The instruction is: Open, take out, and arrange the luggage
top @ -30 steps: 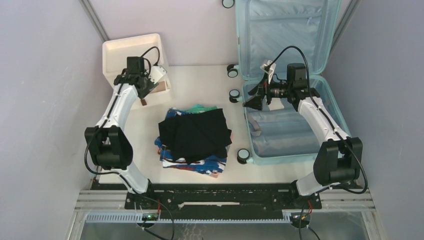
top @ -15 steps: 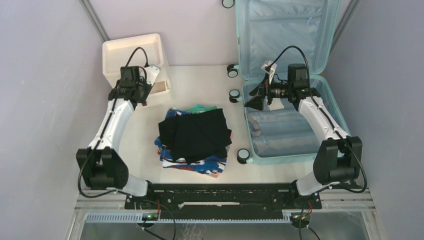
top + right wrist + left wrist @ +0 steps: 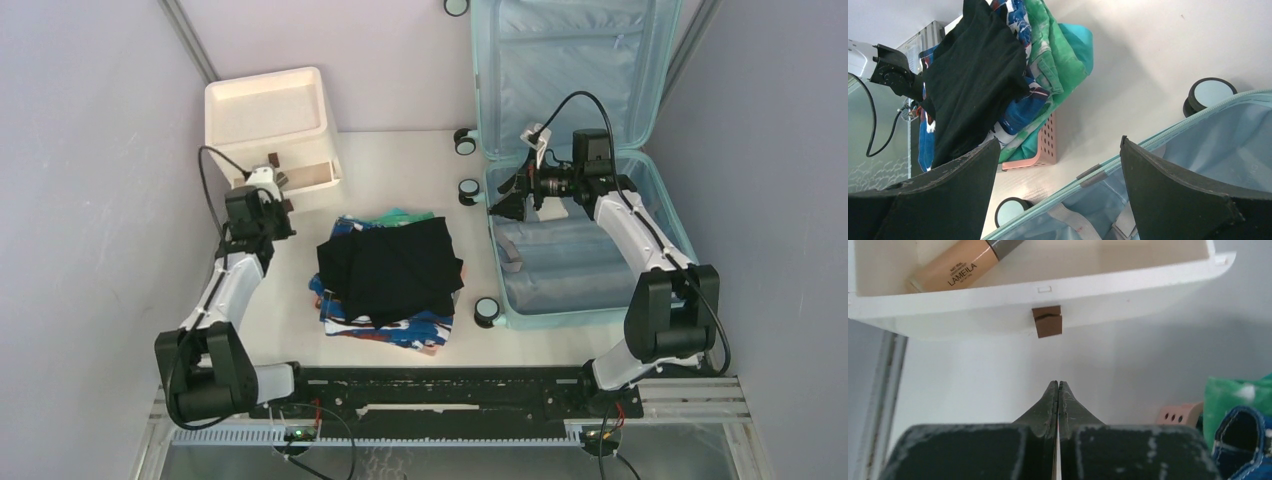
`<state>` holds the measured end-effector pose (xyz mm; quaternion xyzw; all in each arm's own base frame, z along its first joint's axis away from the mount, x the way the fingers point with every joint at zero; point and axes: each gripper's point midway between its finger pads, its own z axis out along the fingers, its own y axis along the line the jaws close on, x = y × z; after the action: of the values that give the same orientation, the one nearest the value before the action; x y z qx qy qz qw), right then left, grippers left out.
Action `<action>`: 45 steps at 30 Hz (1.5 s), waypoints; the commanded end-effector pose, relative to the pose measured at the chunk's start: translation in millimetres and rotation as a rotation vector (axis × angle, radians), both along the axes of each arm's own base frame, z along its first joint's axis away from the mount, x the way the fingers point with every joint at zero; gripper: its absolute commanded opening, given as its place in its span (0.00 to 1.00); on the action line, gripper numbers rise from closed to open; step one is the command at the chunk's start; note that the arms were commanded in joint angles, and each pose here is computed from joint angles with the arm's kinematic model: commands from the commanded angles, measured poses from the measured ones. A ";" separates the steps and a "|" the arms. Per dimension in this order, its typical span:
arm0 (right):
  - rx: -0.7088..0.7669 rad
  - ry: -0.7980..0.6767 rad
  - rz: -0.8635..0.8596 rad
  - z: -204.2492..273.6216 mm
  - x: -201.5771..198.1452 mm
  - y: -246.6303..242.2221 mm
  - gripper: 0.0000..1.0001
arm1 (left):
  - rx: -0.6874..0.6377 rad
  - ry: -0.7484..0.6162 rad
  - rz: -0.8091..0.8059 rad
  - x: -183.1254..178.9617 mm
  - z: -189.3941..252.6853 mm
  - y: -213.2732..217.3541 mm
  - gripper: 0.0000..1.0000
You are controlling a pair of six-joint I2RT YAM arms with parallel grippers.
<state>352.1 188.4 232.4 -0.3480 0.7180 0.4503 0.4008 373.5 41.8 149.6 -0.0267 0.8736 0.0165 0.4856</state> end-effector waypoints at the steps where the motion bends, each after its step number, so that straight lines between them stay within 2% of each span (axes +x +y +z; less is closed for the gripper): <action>1: 0.015 -0.083 0.016 20.8 7.6 0.1 0.96 | -0.236 -0.190 0.039 26.2 22.4 -7.8 0.00; 13: 0.012 -0.067 -0.022 17.5 16.4 -6.8 0.96 | -0.499 -0.241 0.316 45.9 -18.4 18.9 0.00; 20: 0.015 -0.060 -0.035 16.1 19.9 -10.1 0.97 | -0.544 -0.252 0.396 75.0 -13.5 34.3 0.01; 23: 0.014 -0.056 -0.045 16.0 21.2 -12.9 1.00 | -0.579 -0.282 0.410 91.5 -4.4 38.9 0.02; 32: 0.015 -0.054 -0.058 15.4 24.0 -17.1 1.00 | -0.647 -0.401 0.383 136.4 36.2 45.6 0.24; 36: 0.018 -0.055 -0.062 15.7 25.6 -18.1 1.00 | -0.677 -0.426 0.382 147.6 41.4 45.8 0.26; 40: 0.019 -0.055 -0.065 15.6 26.5 -19.4 1.00 | -0.691 -0.445 0.363 144.7 43.1 42.8 0.27; 45: 0.019 -0.052 -0.074 14.3 29.2 -23.0 1.00 | -0.674 -0.465 0.363 118.7 37.0 38.7 0.30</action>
<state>369.1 167.7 226.7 -0.3159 0.7335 0.4406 0.4099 497.6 77.1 137.3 -0.3591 0.7317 -0.1758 0.5520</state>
